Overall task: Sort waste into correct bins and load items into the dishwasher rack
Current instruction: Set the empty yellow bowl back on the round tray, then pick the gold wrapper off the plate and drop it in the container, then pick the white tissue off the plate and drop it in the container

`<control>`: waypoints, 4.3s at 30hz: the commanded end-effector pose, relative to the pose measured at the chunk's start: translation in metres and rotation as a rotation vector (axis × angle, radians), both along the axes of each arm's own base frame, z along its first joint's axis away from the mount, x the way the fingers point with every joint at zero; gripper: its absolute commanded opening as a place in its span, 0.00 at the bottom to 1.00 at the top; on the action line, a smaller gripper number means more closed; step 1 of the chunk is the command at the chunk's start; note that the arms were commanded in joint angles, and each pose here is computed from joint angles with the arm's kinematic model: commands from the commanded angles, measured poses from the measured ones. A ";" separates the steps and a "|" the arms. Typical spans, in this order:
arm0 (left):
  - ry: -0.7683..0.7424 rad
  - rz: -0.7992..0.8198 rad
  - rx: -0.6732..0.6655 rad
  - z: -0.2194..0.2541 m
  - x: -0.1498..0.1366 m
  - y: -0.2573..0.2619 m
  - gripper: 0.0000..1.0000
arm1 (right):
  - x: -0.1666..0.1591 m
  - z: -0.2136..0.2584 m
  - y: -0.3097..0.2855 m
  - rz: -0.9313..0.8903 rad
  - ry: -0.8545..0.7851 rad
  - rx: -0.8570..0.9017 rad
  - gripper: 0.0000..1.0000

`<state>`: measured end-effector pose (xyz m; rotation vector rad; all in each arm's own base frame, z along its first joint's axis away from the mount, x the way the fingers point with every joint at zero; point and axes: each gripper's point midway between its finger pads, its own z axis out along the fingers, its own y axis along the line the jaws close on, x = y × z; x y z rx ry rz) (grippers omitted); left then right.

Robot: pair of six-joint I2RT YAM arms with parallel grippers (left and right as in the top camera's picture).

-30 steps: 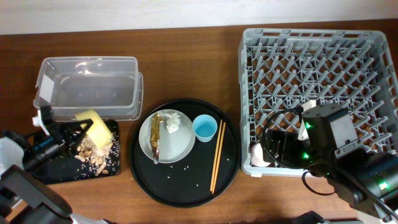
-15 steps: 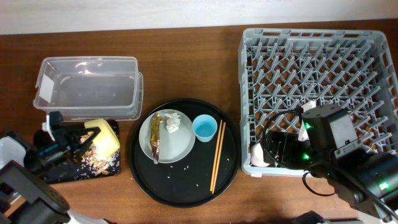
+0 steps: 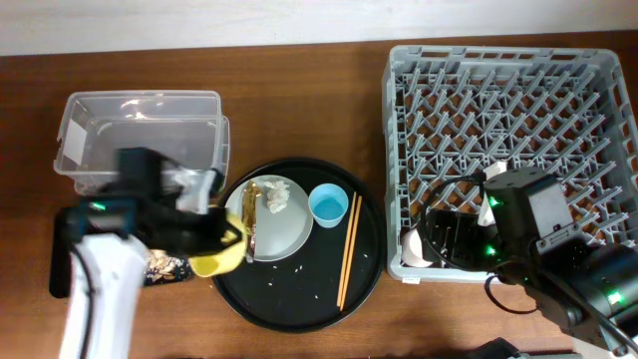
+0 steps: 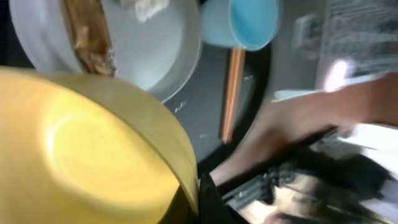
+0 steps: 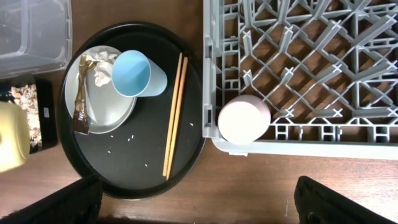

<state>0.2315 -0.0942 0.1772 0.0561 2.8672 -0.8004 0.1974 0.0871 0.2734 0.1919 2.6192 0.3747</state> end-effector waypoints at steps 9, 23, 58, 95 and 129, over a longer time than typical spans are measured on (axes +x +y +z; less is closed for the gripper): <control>-0.078 -0.039 0.520 -0.112 -0.051 -0.102 0.00 | 0.000 0.001 0.000 -0.004 -0.004 0.003 0.99; -0.214 0.096 0.729 -0.053 0.012 -0.058 0.80 | 0.001 0.001 -0.002 -0.009 -0.008 -0.006 0.99; -0.302 0.513 0.678 -0.039 0.217 0.117 0.53 | 0.003 -0.005 0.001 -0.005 0.026 -0.011 0.99; -0.180 0.144 0.531 -0.081 0.135 -0.017 0.00 | 0.002 -0.018 0.010 0.021 0.116 -0.002 0.99; -0.551 0.148 0.378 0.162 -0.008 0.023 0.99 | -0.031 0.028 -0.009 0.008 -0.130 0.073 0.99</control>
